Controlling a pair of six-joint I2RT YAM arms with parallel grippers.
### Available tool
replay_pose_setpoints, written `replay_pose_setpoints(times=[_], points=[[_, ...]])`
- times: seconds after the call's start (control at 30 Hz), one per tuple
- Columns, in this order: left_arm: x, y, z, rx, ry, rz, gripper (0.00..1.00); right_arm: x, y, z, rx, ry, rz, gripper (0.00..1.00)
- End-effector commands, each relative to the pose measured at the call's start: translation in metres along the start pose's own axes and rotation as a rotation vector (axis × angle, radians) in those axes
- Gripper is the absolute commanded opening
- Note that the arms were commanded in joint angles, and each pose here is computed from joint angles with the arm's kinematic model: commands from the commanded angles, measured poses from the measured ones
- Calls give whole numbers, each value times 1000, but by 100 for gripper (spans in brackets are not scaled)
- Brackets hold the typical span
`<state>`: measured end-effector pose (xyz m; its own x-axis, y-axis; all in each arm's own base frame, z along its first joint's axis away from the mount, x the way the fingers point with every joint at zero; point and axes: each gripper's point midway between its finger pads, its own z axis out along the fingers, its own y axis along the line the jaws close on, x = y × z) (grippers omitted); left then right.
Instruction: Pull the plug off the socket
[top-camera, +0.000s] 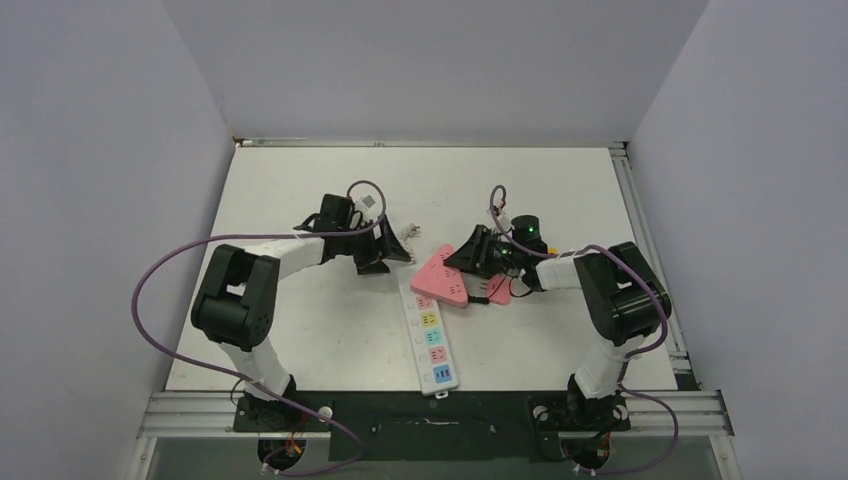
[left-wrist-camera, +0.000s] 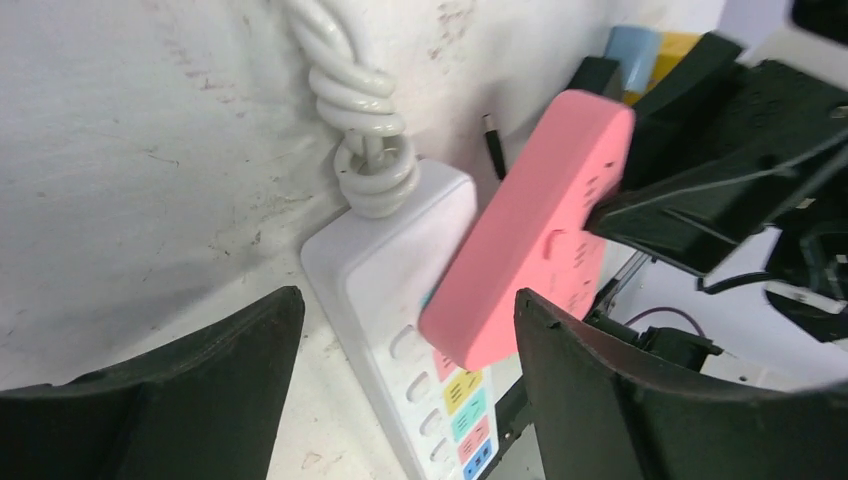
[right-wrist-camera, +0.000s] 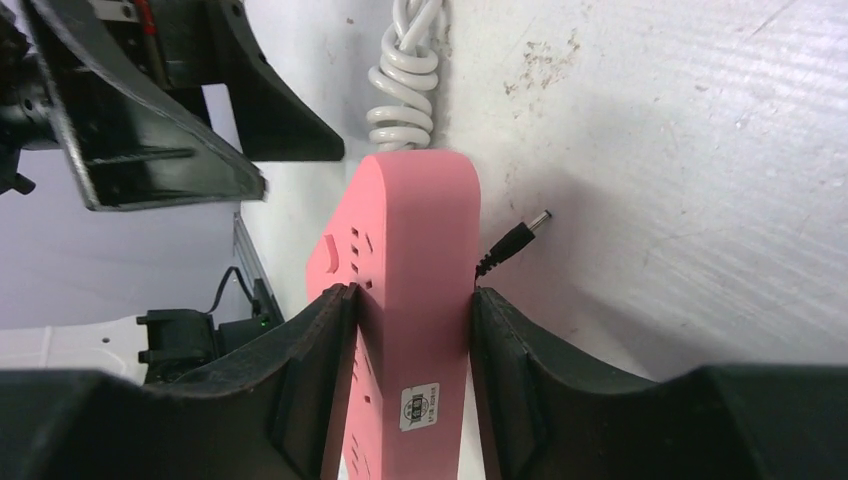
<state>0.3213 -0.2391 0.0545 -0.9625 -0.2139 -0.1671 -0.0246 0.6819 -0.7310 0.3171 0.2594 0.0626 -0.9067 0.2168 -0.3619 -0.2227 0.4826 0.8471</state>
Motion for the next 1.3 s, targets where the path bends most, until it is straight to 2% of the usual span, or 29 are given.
replay_pose_setpoints(times=[0.0, 0.2, 0.33, 0.47, 0.7, 0.83, 1.0, 1.1, 1.27], points=[[-28, -51, -39, 160, -149, 126, 75, -28, 52, -16, -156, -118, -73, 5], [-13, -82, -65, 321, -184, 136, 77, -38, 77, -31, -260, -229, -23, 5], [3, -78, -70, 352, -208, 78, 77, -43, 84, -37, -288, -272, -10, 5], [23, -56, -63, 280, -249, 57, 78, -44, 84, -36, -256, -273, -27, 5], [64, -50, -31, 190, -189, 107, 77, -32, 79, -25, -76, -241, -139, 5], [66, -44, -23, 181, -204, 97, 76, -30, 81, -27, -44, -266, -142, 5], [80, -35, -11, 86, -194, 127, 76, -24, 80, -21, 18, -281, -152, 5], [90, -26, -7, 7, -198, 136, 78, -26, 80, -20, 55, -310, -157, 5], [102, -22, -9, -19, -236, 104, 82, -30, 75, -23, 111, -344, -157, 5]])
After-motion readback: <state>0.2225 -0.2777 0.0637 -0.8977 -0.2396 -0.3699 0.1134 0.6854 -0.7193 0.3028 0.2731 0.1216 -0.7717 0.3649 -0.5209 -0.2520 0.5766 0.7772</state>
